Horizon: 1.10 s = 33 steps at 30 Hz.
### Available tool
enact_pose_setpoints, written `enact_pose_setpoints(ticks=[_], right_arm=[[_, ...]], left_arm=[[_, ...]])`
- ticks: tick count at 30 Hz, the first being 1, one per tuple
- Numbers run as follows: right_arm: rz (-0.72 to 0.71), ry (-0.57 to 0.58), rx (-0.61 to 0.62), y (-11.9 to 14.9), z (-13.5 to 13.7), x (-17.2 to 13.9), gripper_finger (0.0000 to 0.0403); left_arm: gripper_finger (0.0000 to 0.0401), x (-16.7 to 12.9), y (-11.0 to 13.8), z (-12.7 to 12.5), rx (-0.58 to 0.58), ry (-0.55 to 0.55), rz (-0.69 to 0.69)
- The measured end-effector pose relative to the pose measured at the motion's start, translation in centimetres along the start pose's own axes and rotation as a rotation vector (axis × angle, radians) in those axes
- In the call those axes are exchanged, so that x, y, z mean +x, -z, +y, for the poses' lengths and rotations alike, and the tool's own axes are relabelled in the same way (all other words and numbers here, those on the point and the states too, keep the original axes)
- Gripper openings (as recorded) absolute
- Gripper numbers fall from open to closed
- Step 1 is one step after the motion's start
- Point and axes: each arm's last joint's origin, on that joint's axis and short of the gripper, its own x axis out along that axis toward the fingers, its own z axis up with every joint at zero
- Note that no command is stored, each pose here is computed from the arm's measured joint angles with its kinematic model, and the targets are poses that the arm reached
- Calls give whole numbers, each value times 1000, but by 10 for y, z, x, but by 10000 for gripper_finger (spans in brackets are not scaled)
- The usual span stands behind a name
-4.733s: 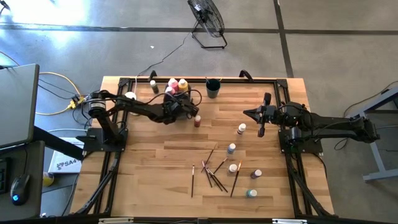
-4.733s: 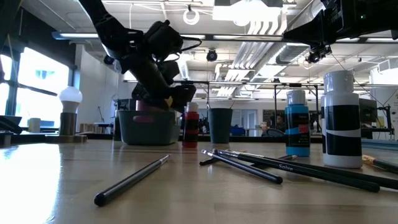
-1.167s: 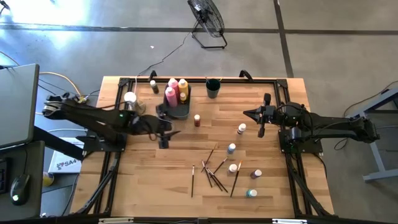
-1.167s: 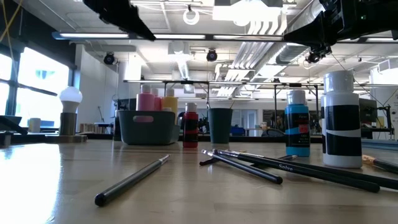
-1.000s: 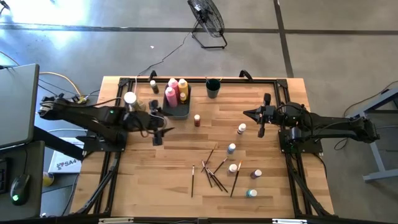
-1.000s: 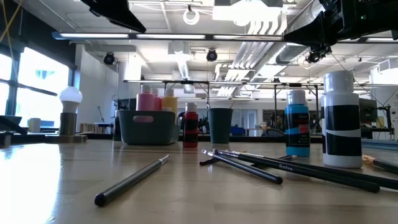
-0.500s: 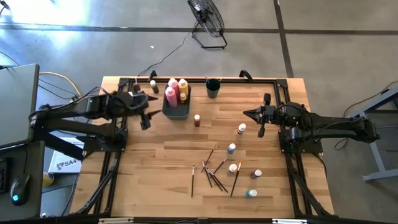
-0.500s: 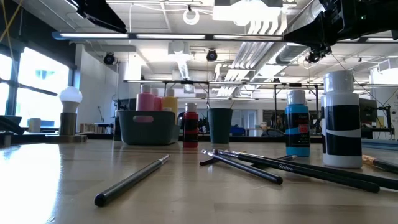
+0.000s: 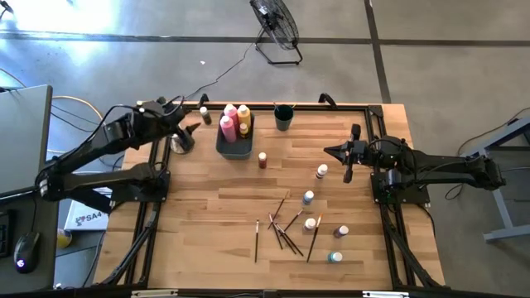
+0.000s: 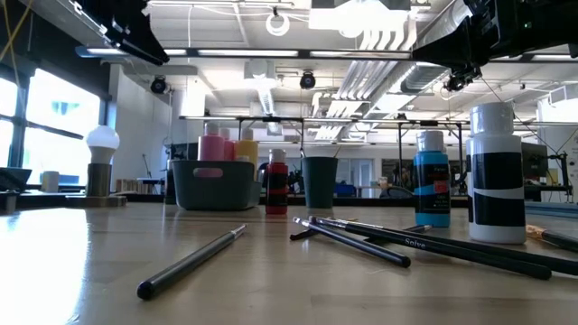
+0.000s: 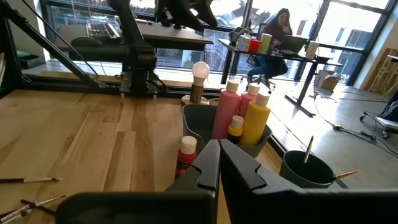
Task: Pick & Place Paint Supplies
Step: Put the small green paint bottle into the green bin
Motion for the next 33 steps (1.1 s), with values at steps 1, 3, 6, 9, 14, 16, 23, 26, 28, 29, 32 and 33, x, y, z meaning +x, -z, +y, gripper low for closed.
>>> enact_pose_setpoints(ticks=[1, 3, 6, 9, 14, 16, 23, 26, 28, 29, 32, 33], right_arm=[[0, 0, 0, 0, 0, 0, 4], [0, 0, 0, 0, 0, 0, 4], [0, 0, 0, 0, 0, 0, 4], [0, 0, 0, 0, 0, 0, 4], [0, 0, 0, 0, 0, 0, 4], [0, 0, 0, 0, 0, 0, 4], [0, 0, -1, 0, 0, 0, 4], [-2, 0, 0, 0, 0, 0, 4], [-4, 0, 0, 0, 0, 0, 4], [-4, 0, 0, 0, 0, 0, 4], [-4, 0, 0, 0, 0, 0, 4], [-4, 0, 0, 0, 0, 0, 4]], left_arm=[[248, 2, 0, 3, -9, -20, 9], [248, 5, 1, 8, -28, -62, 27], [248, 8, 2, 16, -47, -125, 46], [248, 14, 3, 23, -33, -173, 78], [248, 25, 1, 32, 4, -227, 94], [248, 29, -1, 34, -14, -237, 85], [248, 42, -2, 32, -161, -213, 91], [248, 48, -3, 33, -161, -213, 94], [248, 50, -2, 32, -160, -211, 105], [248, 52, -2, 32, -159, -210, 110], [248, 56, -2, 32, -157, -211, 126], [248, 58, -2, 32, -157, -211, 127]])
